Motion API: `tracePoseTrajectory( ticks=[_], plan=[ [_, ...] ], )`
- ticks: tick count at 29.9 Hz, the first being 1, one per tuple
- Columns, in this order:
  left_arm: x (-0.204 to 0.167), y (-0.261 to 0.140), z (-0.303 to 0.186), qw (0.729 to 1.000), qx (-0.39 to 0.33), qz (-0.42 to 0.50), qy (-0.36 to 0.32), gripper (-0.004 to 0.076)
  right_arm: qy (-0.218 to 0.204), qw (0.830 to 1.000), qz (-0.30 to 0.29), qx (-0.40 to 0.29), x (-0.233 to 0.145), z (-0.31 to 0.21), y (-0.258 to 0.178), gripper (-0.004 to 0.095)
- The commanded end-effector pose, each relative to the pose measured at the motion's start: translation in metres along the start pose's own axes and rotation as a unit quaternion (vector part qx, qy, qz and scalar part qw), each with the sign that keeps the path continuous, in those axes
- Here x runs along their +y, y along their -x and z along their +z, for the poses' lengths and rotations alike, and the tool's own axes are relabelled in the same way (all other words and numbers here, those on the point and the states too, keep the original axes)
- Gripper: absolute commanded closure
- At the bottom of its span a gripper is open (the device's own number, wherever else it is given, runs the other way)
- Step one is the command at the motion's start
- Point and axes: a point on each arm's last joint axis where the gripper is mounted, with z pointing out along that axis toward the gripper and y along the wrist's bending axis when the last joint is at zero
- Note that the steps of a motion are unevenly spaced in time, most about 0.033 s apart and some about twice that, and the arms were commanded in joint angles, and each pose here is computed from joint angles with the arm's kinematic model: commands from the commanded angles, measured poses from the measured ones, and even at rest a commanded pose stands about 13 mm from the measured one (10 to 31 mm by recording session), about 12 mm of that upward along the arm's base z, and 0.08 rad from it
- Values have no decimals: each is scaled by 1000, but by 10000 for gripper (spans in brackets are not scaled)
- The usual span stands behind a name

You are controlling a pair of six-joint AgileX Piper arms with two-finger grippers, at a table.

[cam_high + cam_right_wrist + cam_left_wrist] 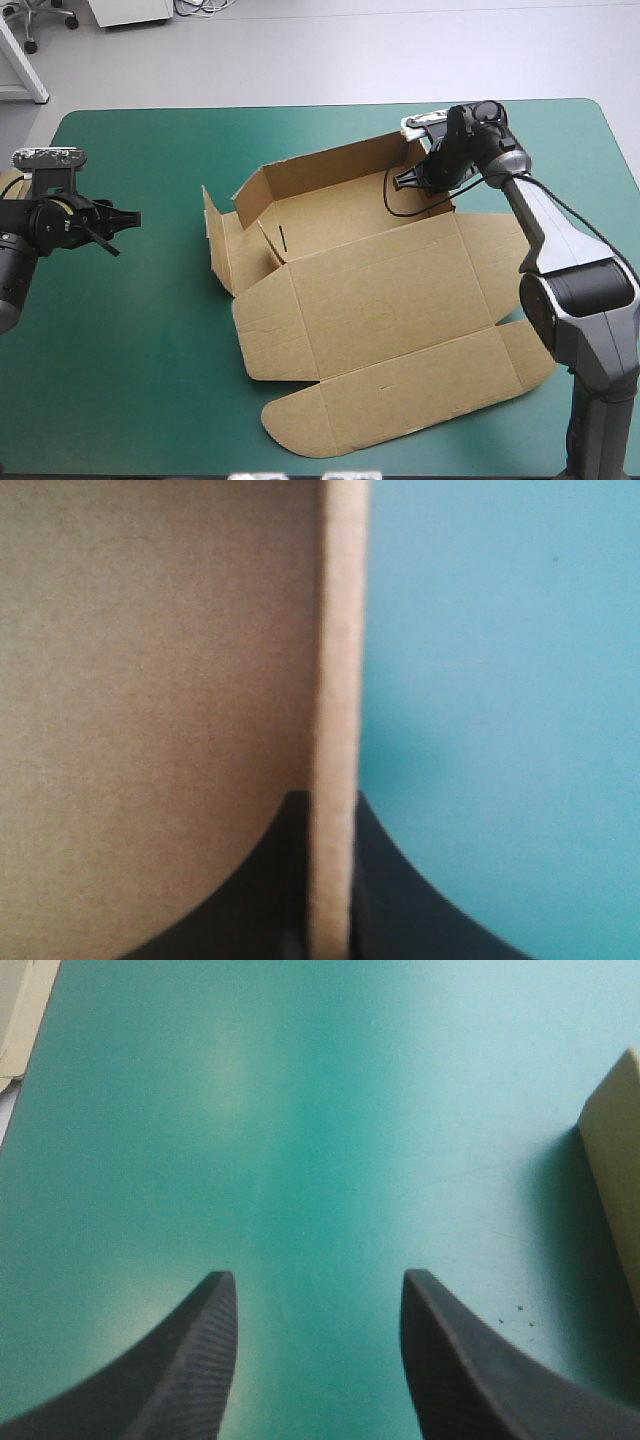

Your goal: Fold the box

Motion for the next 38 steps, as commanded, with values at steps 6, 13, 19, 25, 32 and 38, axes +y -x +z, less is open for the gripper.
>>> tracePoseTrajectory(
  ticks=[6,13,19,25,32,38],
  plan=[
    [4,11,-16,998,-58,8,15,428,2,993,-9,-116,7,-131,0,927],
    [8,16,-16,995,-86,17,38,553,-1,983,-11,-183,10,-197,-17,927],
    [13,12,1,990,-135,-49,8,730,-7,970,-1,-242,5,-252,-40,927],
    [14,-10,34,985,-137,-98,-24,710,-4,959,12,-282,0,-288,-60,927],
    [-22,-9,49,962,-143,-68,-221,710,13,951,6,-310,7,-312,-75,927],
    [-43,3,46,905,-196,-81,-368,710,12,944,5,-330,9,-329,-86,927]
  ],
)
